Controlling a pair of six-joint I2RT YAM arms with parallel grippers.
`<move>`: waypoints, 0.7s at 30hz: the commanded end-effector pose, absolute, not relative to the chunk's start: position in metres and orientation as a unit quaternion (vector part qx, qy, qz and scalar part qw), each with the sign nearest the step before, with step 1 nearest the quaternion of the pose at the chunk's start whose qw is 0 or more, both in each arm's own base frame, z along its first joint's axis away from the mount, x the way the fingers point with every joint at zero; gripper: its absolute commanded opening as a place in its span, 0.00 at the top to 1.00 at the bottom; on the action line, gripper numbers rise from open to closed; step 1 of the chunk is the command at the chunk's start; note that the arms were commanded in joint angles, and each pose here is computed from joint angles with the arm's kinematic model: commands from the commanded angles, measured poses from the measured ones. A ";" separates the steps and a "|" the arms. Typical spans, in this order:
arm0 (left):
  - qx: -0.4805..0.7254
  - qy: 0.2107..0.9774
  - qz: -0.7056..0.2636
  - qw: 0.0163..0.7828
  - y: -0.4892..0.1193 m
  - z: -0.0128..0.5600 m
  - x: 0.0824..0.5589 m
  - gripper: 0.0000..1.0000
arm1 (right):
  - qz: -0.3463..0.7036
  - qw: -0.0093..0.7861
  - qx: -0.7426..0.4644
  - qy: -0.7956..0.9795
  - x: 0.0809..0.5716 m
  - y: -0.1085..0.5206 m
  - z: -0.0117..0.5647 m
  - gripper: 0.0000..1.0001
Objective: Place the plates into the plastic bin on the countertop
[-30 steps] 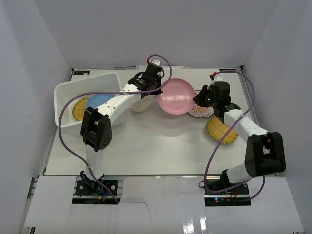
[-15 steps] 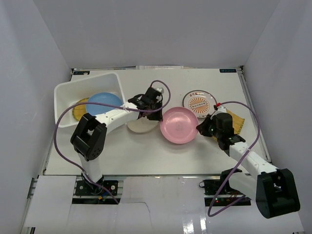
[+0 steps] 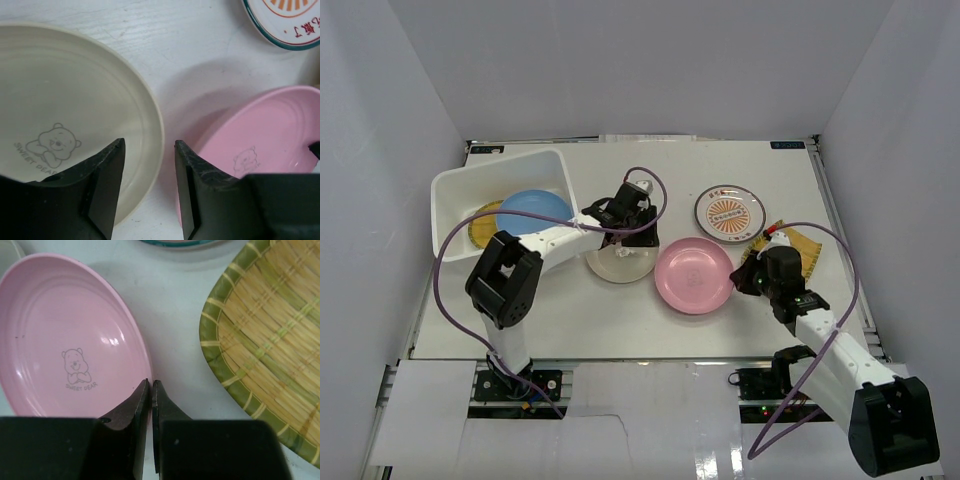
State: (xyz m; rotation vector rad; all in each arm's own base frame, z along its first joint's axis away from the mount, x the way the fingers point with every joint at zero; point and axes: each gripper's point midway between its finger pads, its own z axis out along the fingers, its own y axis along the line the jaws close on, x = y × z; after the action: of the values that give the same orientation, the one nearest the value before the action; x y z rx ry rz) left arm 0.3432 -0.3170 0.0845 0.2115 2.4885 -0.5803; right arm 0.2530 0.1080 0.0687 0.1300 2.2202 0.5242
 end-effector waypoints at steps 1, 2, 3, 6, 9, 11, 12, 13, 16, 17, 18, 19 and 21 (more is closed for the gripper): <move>0.064 0.927 -0.201 0.310 -0.308 0.082 0.359 0.45 | 0.203 0.393 0.043 0.896 0.239 0.106 0.057 0.92; 0.066 0.927 -0.201 0.308 -0.308 0.080 0.359 0.45 | 0.201 0.393 0.045 0.896 0.238 0.105 0.056 0.92; 0.068 0.928 -0.202 0.307 -0.309 0.079 0.358 0.45 | 0.198 0.392 0.048 0.897 0.237 0.103 0.055 0.92; 0.072 0.930 -0.186 0.309 -0.306 0.071 0.362 0.46 | 0.210 0.407 0.041 0.888 0.239 0.107 0.067 0.92; 0.078 0.933 -0.186 0.299 -0.311 0.064 0.363 0.46 | 0.214 0.398 0.030 0.892 0.235 0.109 0.076 0.92; 0.085 0.934 -0.191 0.291 -0.318 0.059 0.360 0.46 | 0.216 0.405 0.021 0.888 0.234 0.109 0.084 0.92; 0.087 0.934 -0.192 0.289 -0.321 0.058 0.359 0.46 | 0.215 0.404 0.021 0.889 0.232 0.108 0.084 0.92; 0.088 0.934 -0.193 0.289 -0.323 0.058 0.360 0.46 | 0.217 0.408 0.022 0.887 0.229 0.108 0.083 0.92; 0.092 0.936 -0.189 0.283 -0.329 0.049 0.358 0.47 | 0.222 0.404 0.022 0.887 0.225 0.109 0.080 0.92; 0.093 0.936 -0.190 0.283 -0.332 0.049 0.360 0.47 | 0.226 0.400 0.020 0.888 0.224 0.111 0.078 0.92; 0.096 0.937 -0.188 0.279 -0.335 0.045 0.358 0.47 | 0.226 0.398 0.021 0.889 0.223 0.111 0.077 0.92; 0.095 0.937 -0.187 0.279 -0.336 0.044 0.358 0.47 | 0.227 0.395 0.020 0.890 0.222 0.111 0.077 0.92; 0.090 0.936 -0.188 0.282 -0.337 0.048 0.360 0.47 | 0.230 0.395 0.017 0.889 0.221 0.112 0.077 0.92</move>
State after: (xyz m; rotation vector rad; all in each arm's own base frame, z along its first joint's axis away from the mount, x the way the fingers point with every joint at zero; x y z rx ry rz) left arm 0.3552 -0.3286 0.0358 0.2443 2.5359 -0.4885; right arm 0.2201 0.1055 0.0669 0.0765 2.2809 0.5395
